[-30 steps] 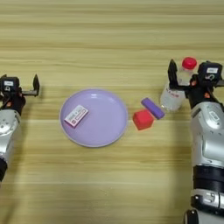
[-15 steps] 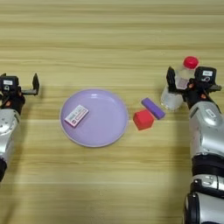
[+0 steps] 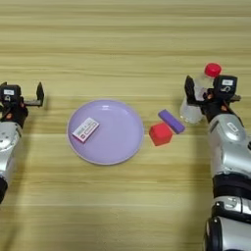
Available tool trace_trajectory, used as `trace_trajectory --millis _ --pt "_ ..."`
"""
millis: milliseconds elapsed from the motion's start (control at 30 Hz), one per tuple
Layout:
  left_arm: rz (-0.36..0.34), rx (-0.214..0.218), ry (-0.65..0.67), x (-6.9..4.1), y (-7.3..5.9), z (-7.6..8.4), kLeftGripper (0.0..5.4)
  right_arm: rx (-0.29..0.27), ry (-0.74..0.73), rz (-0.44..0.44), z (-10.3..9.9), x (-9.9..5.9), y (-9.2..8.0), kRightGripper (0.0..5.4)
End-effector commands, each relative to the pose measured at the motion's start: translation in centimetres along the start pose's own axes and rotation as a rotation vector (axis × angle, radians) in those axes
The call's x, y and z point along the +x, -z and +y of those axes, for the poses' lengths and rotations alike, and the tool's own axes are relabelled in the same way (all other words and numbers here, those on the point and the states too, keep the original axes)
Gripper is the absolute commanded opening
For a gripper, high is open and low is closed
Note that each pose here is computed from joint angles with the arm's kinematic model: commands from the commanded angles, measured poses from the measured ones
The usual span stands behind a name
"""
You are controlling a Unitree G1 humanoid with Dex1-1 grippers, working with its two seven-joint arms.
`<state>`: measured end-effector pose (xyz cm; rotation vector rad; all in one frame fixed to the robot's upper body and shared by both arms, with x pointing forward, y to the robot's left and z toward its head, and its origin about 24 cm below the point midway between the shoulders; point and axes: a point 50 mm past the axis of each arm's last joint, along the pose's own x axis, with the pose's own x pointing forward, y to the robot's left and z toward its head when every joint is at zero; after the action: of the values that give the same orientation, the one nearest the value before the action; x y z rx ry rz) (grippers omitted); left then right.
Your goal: Move the objects on the table
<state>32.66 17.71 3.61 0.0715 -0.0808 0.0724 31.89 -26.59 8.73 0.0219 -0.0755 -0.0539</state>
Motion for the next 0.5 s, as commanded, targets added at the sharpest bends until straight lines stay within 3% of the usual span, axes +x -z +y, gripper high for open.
trace_trajectory --millis 33,267,500 --pt "0.010 0.001 -0.009 -0.09 0.12 0.32 5.40 0.007 -0.013 0.003 0.30 -0.15 0.03 3.98" --pt "0.011 0.002 -0.009 -0.10 0.15 0.25 5.40 0.020 -0.046 0.015 0.85 -0.31 0.23 3.31" --pt "0.010 0.001 -0.012 -0.10 0.14 0.27 5.40 0.018 -0.057 0.022 1.04 -0.36 0.27 3.07"
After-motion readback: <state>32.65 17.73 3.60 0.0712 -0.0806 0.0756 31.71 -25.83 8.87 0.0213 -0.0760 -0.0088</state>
